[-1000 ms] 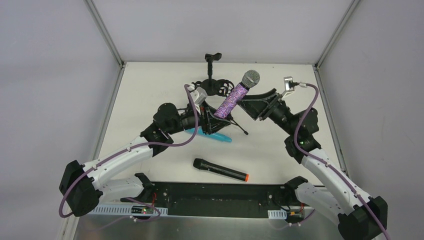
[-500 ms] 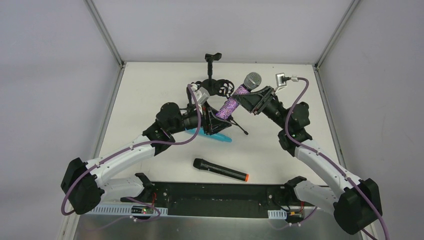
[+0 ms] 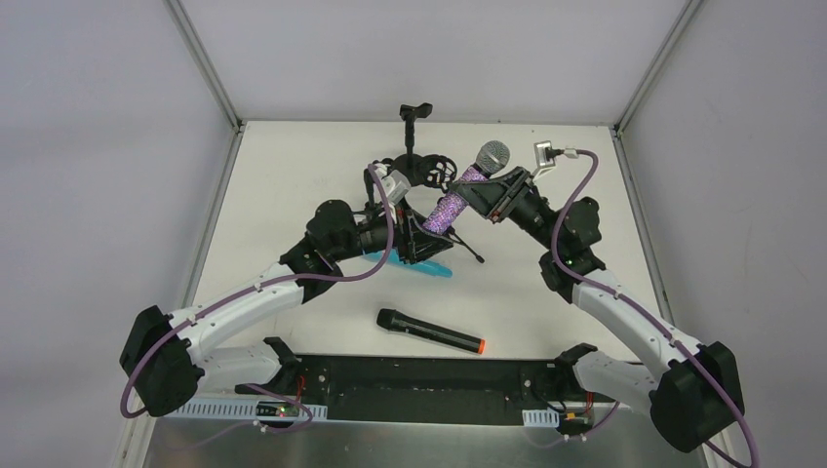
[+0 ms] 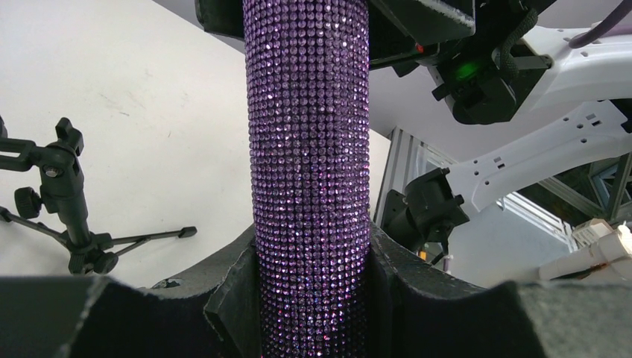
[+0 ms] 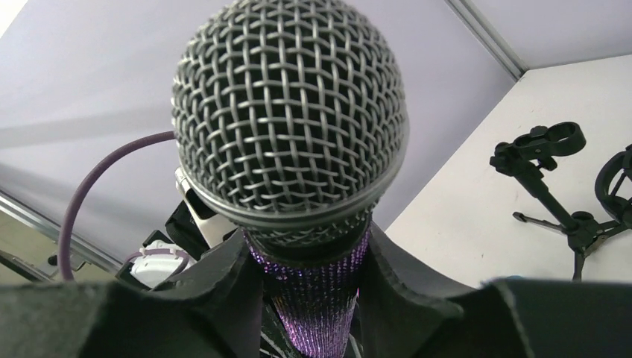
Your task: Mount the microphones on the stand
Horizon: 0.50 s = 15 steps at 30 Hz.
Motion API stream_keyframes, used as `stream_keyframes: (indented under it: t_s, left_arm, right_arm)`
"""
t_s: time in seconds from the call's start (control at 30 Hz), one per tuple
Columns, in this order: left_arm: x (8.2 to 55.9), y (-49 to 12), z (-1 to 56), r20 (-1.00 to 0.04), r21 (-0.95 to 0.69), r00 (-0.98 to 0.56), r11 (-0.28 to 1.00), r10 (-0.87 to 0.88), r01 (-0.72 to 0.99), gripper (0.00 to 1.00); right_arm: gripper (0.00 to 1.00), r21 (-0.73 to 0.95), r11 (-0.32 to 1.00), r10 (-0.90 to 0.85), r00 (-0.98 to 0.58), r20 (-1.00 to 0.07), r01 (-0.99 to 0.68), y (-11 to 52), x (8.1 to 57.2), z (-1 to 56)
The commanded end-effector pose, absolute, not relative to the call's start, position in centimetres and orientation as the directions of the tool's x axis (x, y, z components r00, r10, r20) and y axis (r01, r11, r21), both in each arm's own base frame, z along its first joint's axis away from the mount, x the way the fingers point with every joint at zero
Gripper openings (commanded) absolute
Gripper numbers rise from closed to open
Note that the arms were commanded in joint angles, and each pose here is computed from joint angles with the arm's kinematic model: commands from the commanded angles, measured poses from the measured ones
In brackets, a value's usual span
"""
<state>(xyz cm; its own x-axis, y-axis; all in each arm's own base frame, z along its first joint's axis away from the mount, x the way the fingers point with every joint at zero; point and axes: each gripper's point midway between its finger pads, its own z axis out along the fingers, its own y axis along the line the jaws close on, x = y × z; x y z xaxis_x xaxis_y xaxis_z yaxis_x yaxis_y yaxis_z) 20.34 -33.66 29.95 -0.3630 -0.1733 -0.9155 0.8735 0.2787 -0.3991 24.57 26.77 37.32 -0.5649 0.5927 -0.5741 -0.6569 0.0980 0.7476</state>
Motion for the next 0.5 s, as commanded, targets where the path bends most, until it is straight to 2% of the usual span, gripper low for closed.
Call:
stream_keyframes:
  t_s: [0.0, 0.1, 0.13, 0.3, 0.47]
  left_arm:
    - [20.10, -33.90, 33.42, -0.928, -0.340, -0.284, 0.232, -0.242, 0.912, 0.00]
    - [20.04, -34.14, 33.25, -0.927, -0.346, -0.296, 0.221, -0.231, 0.912, 0.00]
    - [20.02, -34.27, 33.14, -0.925, -0.352, -0.303, 0.215, -0.227, 0.911, 0.00]
    - [19.94, -34.61, 32.90, -0.923, -0.361, -0.318, 0.202, -0.214, 0.911, 0.00]
    - [20.32, -34.51, 32.69, -0.924, -0.361, -0.315, 0.223, -0.216, 0.905, 0.25]
  right_arm:
    - [0.22, 0.684, 0.047, 0.600, -0.526, -0.603, -0.728, 26.71, 22.94, 40.89]
    - [0.03, 0.672, 0.072, 0.596, -0.508, -0.621, -0.737, 26.78, 22.70, 40.76]
    - [0.00, 0.672, 0.084, 0.595, -0.504, -0.626, -0.736, 26.82, 22.73, 40.62]
    - [0.00, 0.672, 0.115, 0.596, -0.491, -0.636, -0.732, 26.71, 22.76, 40.34]
    - [0.00, 0.666, 0.162, 0.597, -0.466, -0.653, -0.728, 26.42, 22.91, 39.92]
